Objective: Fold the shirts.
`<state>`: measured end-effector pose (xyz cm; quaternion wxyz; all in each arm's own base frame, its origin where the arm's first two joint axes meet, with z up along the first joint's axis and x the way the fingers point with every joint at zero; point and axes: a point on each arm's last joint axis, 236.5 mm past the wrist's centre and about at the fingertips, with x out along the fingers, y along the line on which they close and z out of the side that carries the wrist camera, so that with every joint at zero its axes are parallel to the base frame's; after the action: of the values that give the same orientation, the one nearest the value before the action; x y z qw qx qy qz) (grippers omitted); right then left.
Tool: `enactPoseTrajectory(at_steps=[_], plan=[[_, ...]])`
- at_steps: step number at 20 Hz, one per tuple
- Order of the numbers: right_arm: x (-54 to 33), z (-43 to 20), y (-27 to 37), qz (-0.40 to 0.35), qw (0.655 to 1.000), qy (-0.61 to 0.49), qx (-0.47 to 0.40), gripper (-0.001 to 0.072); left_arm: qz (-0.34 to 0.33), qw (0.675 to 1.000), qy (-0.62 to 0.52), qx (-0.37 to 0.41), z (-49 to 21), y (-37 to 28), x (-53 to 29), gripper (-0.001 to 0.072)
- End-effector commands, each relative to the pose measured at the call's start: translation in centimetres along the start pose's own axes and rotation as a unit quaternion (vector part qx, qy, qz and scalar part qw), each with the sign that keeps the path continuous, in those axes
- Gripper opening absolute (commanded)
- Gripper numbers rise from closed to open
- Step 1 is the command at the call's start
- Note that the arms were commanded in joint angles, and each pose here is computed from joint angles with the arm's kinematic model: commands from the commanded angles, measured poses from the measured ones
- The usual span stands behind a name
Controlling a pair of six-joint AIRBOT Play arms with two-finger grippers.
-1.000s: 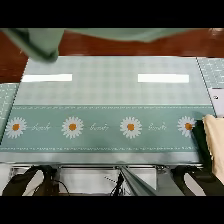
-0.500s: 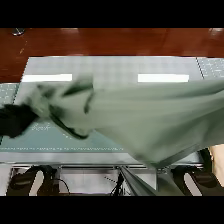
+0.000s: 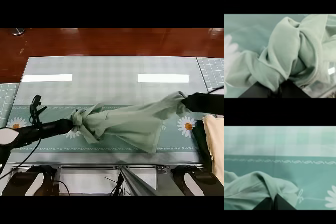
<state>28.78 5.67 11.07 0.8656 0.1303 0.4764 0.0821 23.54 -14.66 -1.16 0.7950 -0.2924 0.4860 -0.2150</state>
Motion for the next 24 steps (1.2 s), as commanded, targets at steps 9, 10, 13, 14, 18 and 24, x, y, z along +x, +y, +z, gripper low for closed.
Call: enactPoseTrajectory(at_steps=[9, 10, 13, 14, 18, 24], plan=[[10.8, 2.6, -4.6, 0.019, 0.990, 0.078, 0.115, 0.0625, 0.039, 0.996, 0.080, -0.002, 8.8, 1.6, -0.1, 0.0705], [9.1, 3.1, -6.5, 0.001, 0.991, 0.076, 0.108, 0.0625, 0.063, 0.995, 0.073, -0.007, 10.4, 2.6, -2.8, 0.0705], [3.9, 1.3, -14.8, -0.107, 0.983, 0.069, 0.133, 0.0622, 0.107, 0.992, 0.005, -0.067, 12.2, 5.5, -9.1, 0.0705], [3.3, -0.4, -16.5, -0.122, 0.976, 0.065, 0.167, 0.0622, 0.097, 0.991, -0.003, -0.089, 10.8, 5.4, -9.3, 0.0705], [7.3, -8.4, -14.2, -0.054, 0.961, 0.075, 0.259, 0.0622, -0.039, 0.984, 0.062, -0.165, 0.0, 1.7, -2.5, 0.0705], [10.5, -11.1, -9.2, 0.011, 0.965, 0.096, 0.242, 0.0622, -0.017, 0.984, 0.101, -0.144, -7.0, 1.5, 4.6, 0.0705]])
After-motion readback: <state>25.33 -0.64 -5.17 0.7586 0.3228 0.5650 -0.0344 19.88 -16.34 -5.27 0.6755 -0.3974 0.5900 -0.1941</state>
